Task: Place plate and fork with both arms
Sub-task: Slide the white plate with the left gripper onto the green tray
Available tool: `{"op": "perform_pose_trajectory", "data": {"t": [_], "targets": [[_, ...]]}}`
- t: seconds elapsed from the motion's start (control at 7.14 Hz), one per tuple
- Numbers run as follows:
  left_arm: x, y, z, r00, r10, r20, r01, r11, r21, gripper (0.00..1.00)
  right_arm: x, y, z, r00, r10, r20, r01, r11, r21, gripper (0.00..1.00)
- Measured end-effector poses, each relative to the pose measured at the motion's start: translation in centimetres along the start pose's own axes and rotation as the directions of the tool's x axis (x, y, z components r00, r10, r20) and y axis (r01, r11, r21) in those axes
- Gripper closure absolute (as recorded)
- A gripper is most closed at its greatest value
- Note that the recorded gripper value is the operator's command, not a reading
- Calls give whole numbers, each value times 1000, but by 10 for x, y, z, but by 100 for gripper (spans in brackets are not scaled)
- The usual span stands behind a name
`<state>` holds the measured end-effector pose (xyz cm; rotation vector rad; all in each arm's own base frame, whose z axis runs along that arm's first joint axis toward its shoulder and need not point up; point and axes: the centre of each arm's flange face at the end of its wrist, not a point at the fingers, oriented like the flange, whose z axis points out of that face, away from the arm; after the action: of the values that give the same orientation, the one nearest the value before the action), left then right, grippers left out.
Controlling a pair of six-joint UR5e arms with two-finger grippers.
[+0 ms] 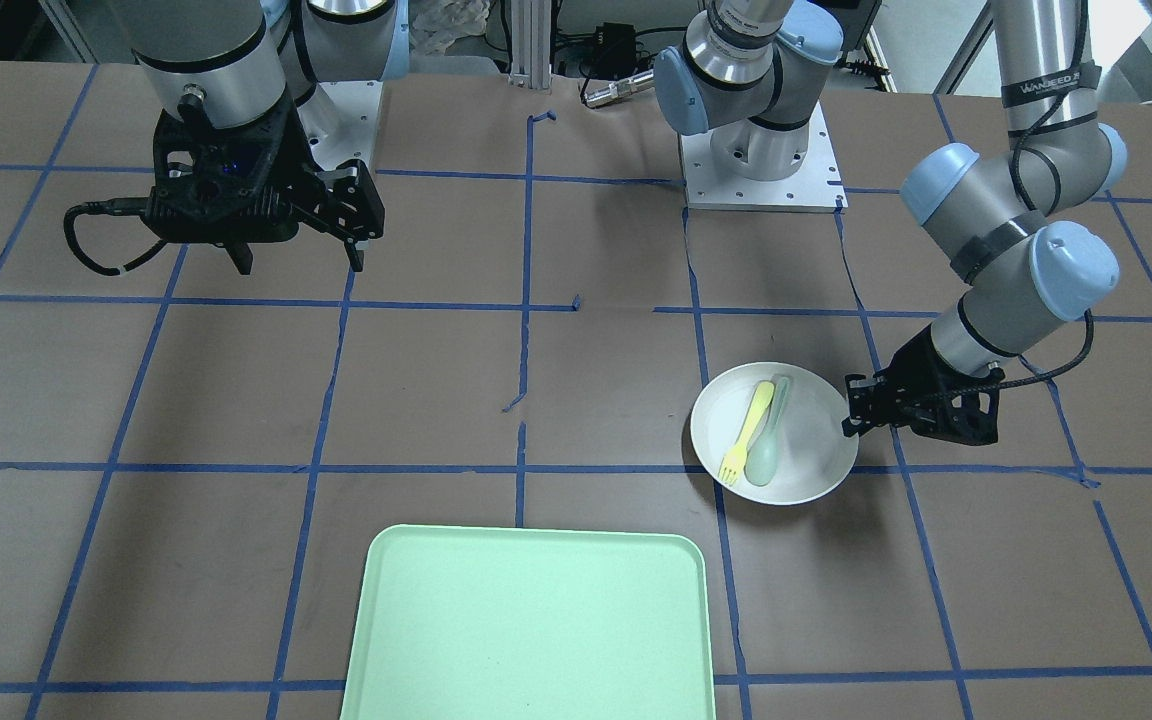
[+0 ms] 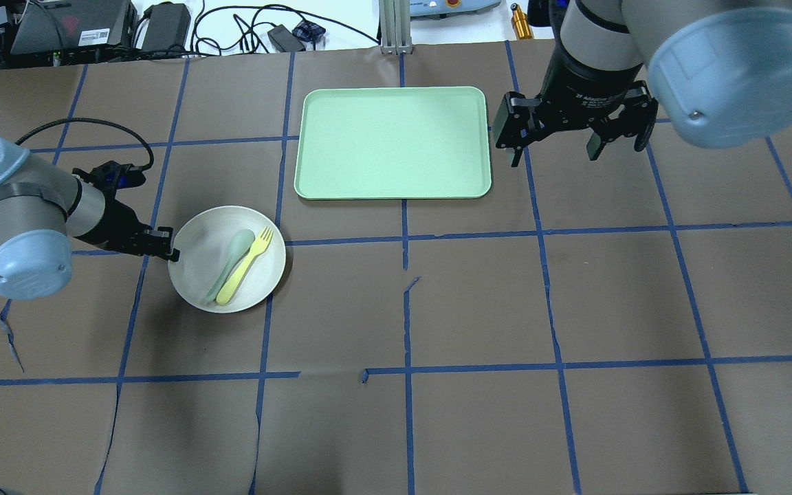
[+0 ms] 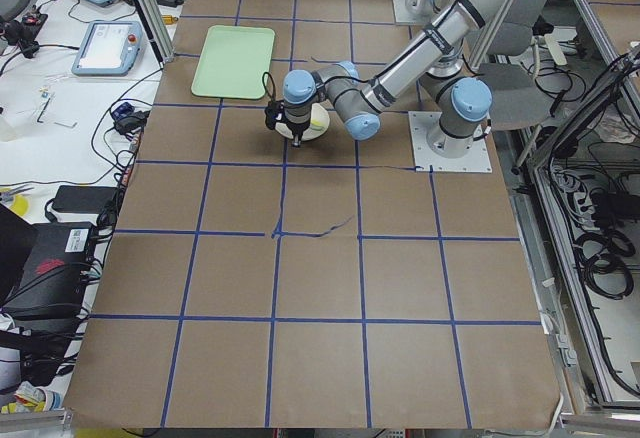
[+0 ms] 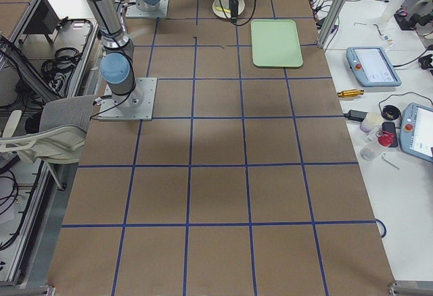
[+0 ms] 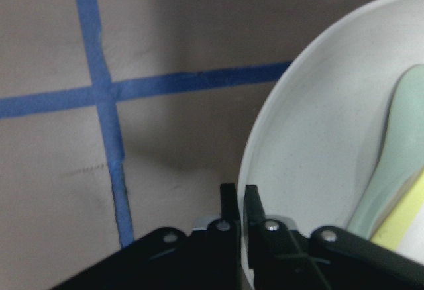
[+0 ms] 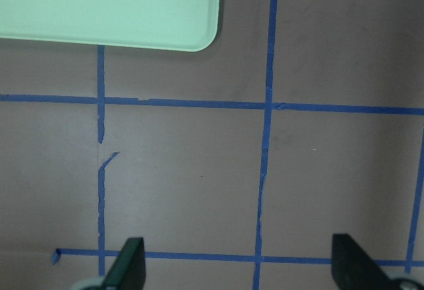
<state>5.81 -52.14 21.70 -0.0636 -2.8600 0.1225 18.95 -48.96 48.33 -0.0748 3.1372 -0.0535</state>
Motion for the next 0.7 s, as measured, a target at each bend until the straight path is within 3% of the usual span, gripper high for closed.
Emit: {"op": "perform_pose_trajectory", "data": {"t": [0.28, 0.7], "targets": [[46, -66, 0, 997, -24, -75, 27, 999, 38, 100, 0, 0, 1, 1000, 0, 0, 0, 1000, -1, 0], [137, -173, 36, 986, -132, -97, 137, 990, 46, 100, 0, 0, 1, 1000, -1, 0, 1, 1000, -3, 0]]}}
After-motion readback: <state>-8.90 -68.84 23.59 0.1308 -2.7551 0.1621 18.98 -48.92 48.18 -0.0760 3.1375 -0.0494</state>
